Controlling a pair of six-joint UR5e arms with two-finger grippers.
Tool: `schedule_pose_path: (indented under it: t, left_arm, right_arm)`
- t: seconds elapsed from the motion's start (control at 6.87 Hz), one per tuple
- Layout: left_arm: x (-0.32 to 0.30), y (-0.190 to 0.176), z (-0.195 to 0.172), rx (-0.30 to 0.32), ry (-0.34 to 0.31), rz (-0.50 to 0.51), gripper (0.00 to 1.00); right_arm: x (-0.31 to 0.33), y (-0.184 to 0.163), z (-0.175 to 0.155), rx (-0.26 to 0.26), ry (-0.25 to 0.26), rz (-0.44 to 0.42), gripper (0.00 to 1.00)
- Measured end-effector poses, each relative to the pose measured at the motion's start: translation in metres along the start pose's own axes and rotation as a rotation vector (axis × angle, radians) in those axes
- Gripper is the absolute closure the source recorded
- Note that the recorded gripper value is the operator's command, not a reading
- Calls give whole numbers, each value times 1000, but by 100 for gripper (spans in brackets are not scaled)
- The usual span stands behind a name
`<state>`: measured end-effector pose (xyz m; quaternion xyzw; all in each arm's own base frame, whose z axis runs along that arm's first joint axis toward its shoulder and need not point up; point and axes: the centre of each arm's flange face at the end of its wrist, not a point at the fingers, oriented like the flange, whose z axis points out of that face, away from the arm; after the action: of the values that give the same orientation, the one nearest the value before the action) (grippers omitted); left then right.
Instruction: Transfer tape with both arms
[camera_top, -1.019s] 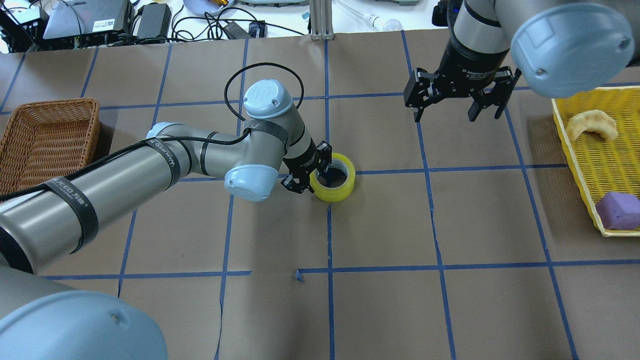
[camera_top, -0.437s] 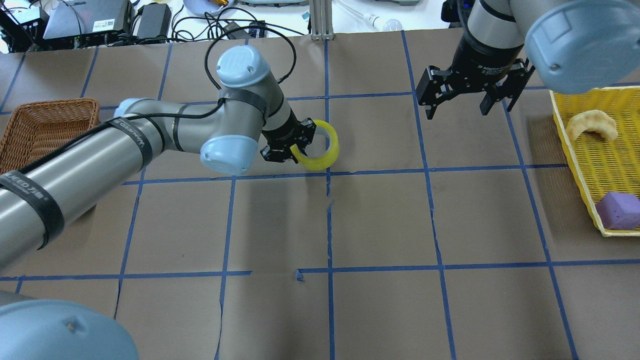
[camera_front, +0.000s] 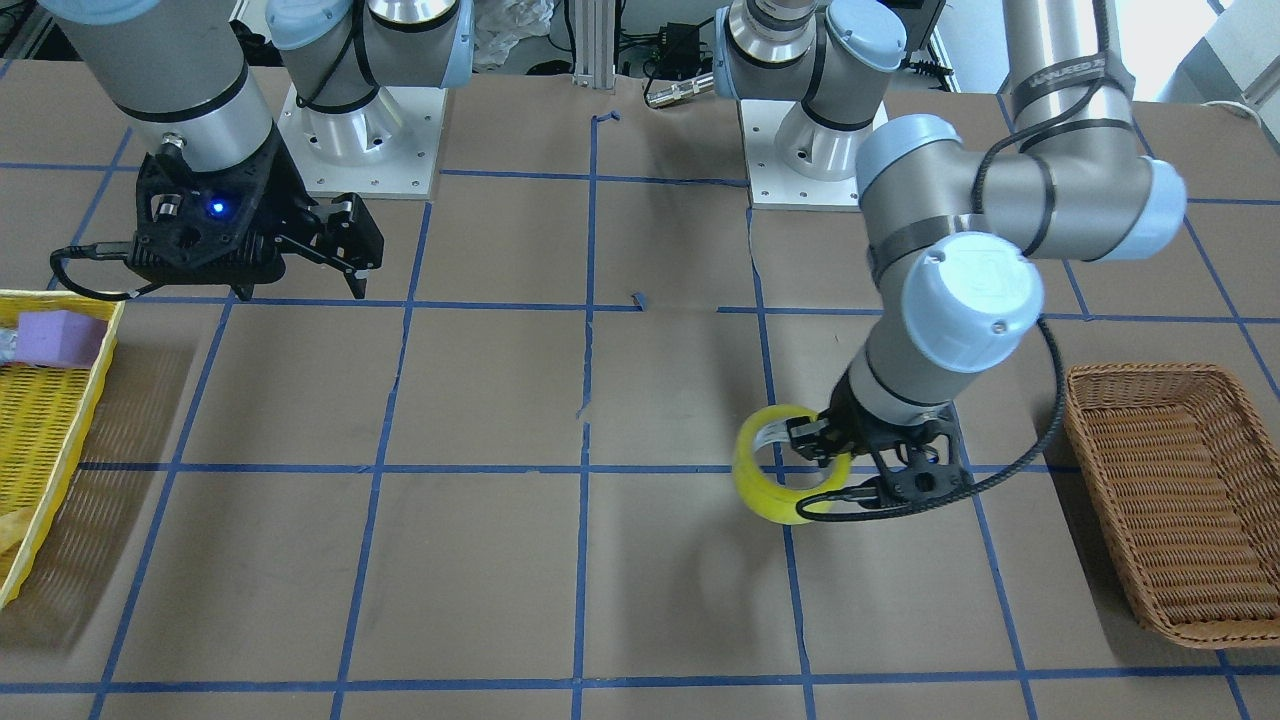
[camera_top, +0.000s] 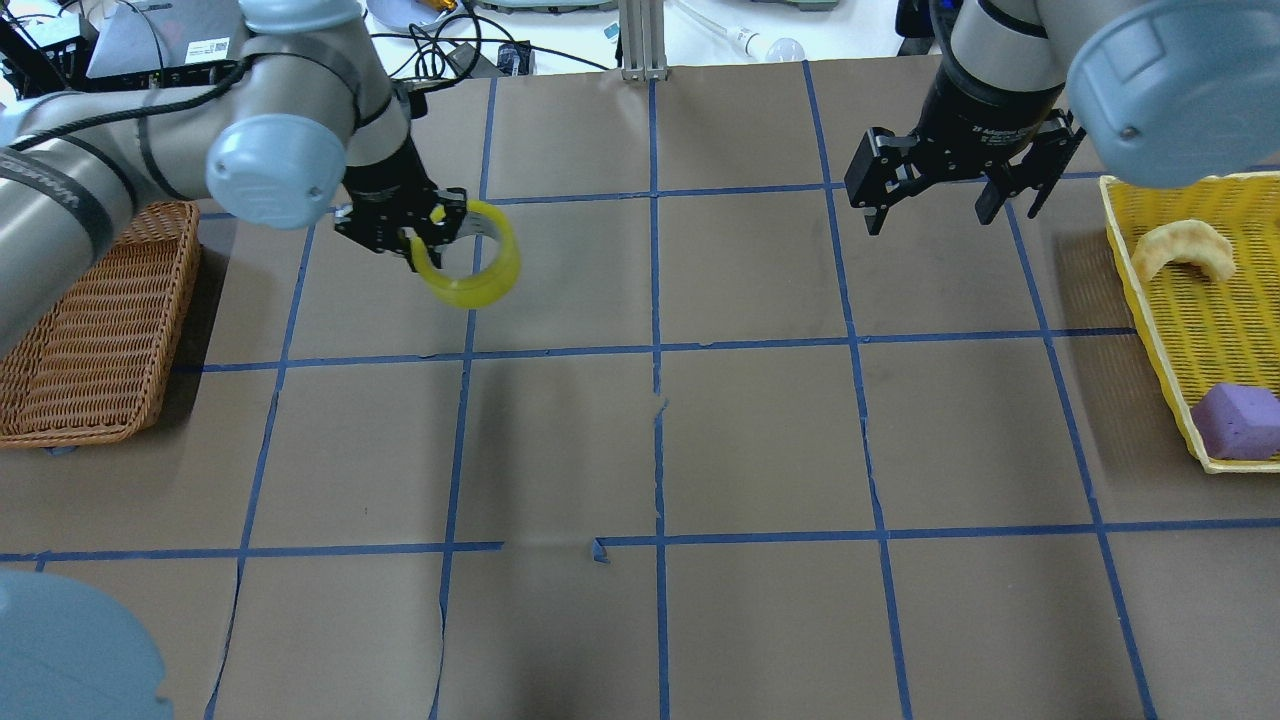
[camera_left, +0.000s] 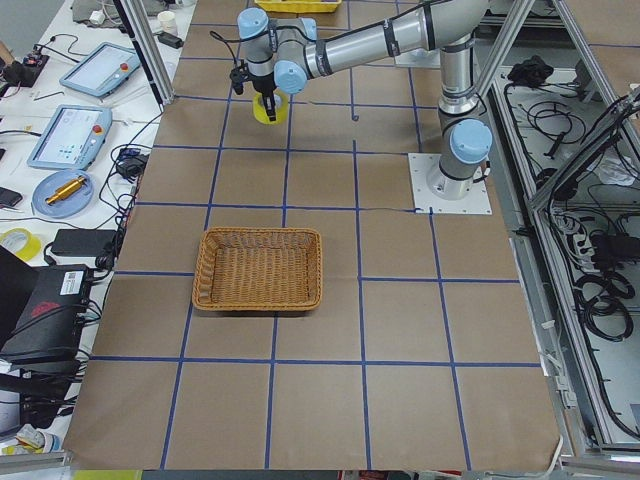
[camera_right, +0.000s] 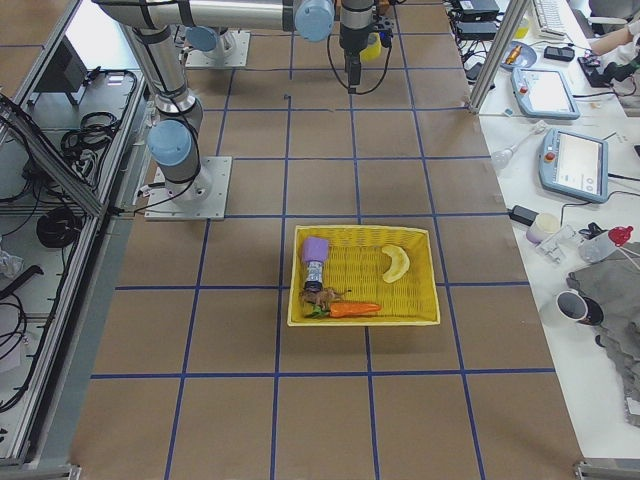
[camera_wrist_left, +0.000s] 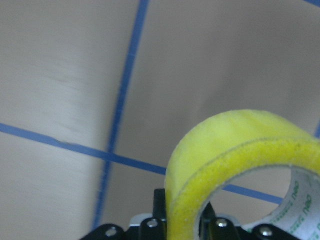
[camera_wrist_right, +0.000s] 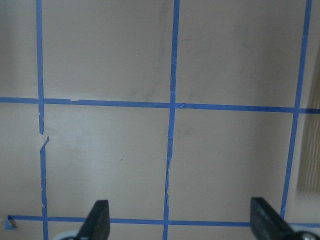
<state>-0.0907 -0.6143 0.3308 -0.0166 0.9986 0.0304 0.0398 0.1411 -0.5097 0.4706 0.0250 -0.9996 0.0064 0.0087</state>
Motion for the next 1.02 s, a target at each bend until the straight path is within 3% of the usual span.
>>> schedule_pose_path:
  t: [0.15, 0.44, 0.58, 0.87, 1.02]
  left_arm:
    - [-69, -8, -3, 4, -48, 147, 100]
    - [-223, -14, 17, 33, -80, 383, 100]
    - [-287, -14, 30, 79, -106, 431, 100]
    - [-379, -11, 62, 141, -108, 394, 100]
    - [-409, -9, 82, 148, -78, 362, 1]
  right_arm:
    - [-1, 2, -2, 2, 0, 1, 0]
    - [-2, 4, -4, 6, -1, 0, 0]
    - [-2, 4, -4, 5, -1, 0, 0]
    - [-2, 3, -5, 11, -1, -1, 0]
    - [-3, 3, -4, 12, 0, -1, 0]
